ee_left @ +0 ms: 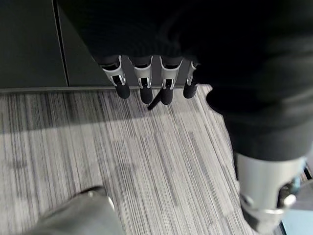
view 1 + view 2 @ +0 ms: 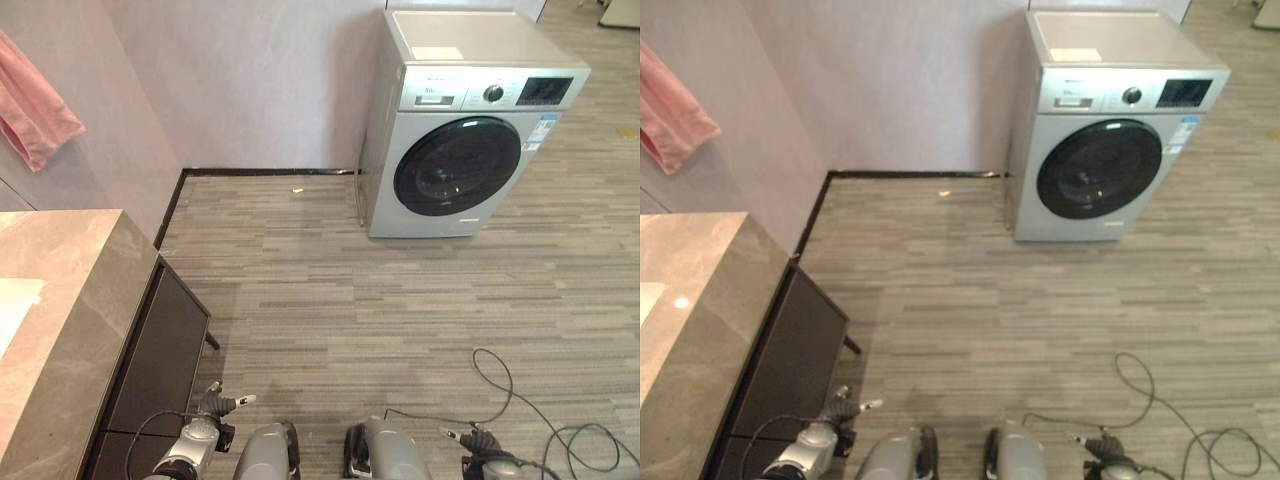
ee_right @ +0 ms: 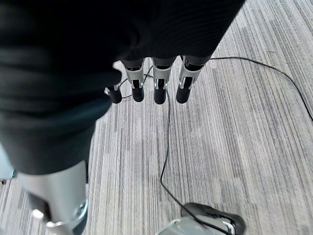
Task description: Put brush and paste in cup on sink, flatten towel.
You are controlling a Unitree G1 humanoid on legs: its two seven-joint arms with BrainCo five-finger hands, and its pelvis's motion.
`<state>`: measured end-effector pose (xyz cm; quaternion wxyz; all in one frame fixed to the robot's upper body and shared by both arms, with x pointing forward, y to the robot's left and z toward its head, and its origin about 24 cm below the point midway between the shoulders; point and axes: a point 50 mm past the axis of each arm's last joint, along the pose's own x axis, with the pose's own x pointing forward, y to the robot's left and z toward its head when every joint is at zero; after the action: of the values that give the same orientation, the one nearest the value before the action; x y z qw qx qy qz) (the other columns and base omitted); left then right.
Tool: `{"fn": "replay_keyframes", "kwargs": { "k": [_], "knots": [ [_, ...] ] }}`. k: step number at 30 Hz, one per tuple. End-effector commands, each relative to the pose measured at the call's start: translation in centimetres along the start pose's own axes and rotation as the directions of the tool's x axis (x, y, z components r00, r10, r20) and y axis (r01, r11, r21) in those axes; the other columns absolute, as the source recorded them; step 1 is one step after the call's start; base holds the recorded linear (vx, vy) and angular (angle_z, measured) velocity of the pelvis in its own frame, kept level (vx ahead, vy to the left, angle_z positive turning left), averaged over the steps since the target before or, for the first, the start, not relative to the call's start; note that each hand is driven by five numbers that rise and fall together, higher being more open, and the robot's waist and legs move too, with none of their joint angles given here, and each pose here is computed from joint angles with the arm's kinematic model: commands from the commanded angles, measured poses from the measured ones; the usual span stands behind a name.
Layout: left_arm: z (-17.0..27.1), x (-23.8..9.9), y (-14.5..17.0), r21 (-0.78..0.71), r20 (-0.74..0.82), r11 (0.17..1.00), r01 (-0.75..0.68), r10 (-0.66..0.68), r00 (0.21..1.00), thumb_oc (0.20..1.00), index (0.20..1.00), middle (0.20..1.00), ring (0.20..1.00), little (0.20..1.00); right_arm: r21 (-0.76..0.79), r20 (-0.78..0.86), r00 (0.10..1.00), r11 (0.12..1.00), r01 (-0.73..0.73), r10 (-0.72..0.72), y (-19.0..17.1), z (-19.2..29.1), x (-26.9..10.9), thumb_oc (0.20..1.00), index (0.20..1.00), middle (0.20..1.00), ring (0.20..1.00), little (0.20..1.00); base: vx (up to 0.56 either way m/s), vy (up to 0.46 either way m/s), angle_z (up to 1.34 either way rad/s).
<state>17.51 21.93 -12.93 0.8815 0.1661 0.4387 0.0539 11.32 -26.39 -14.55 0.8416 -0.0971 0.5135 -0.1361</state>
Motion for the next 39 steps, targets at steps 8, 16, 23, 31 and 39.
{"fn": "replay_keyframes", "kwargs": {
  "k": [8,16,23,31,39],
  "knots": [
    [1.2,-0.7,2.0,0.118,0.148,0.993,-0.012,-0.006,0.989,1.000,1.000,1.000,1.000,1.000,-0.039,0.133,0.991,0.999,-0.018,0.023,-0.7,2.1,-0.3,1.000,1.000,1.000,1.000,1.000,0.15,0.236,-0.09],
    [0.9,-0.2,2.4,0.156,0.125,0.986,-0.057,0.038,0.991,1.000,1.000,1.000,1.000,1.000,-0.062,0.144,0.989,0.998,-0.033,0.042,-0.2,2.1,-0.4,1.000,1.000,1.000,1.000,1.000,0.27,-0.034,0.06],
    [2.0,0.1,1.2,0.197,0.143,0.979,-0.050,0.021,0.989,1.000,1.000,1.000,1.000,1.000,-0.148,0.181,0.978,0.986,-0.075,0.101,0.9,2.8,-0.6,1.000,1.000,1.000,1.000,1.000,0.35,-0.137,0.29],
    [4.1,0.5,0.7,0.206,0.184,0.977,-0.058,0.019,0.983,1.000,1.000,1.000,1.000,1.000,-0.250,0.225,0.968,0.967,-0.049,0.107,0.3,3.8,-0.7,1.000,1.000,1.000,1.000,1.000,0.30,-0.306,0.16],
    [5.4,0.7,0.7,0.244,0.222,0.967,-0.069,0.013,0.975,1.000,1.000,1.000,1.000,1.000,-0.331,0.227,0.965,0.942,-0.052,0.133,0.3,3.1,-1.1,1.000,1.000,1.000,1.000,1.000,0.54,-0.024,0.18]
  ]
}}
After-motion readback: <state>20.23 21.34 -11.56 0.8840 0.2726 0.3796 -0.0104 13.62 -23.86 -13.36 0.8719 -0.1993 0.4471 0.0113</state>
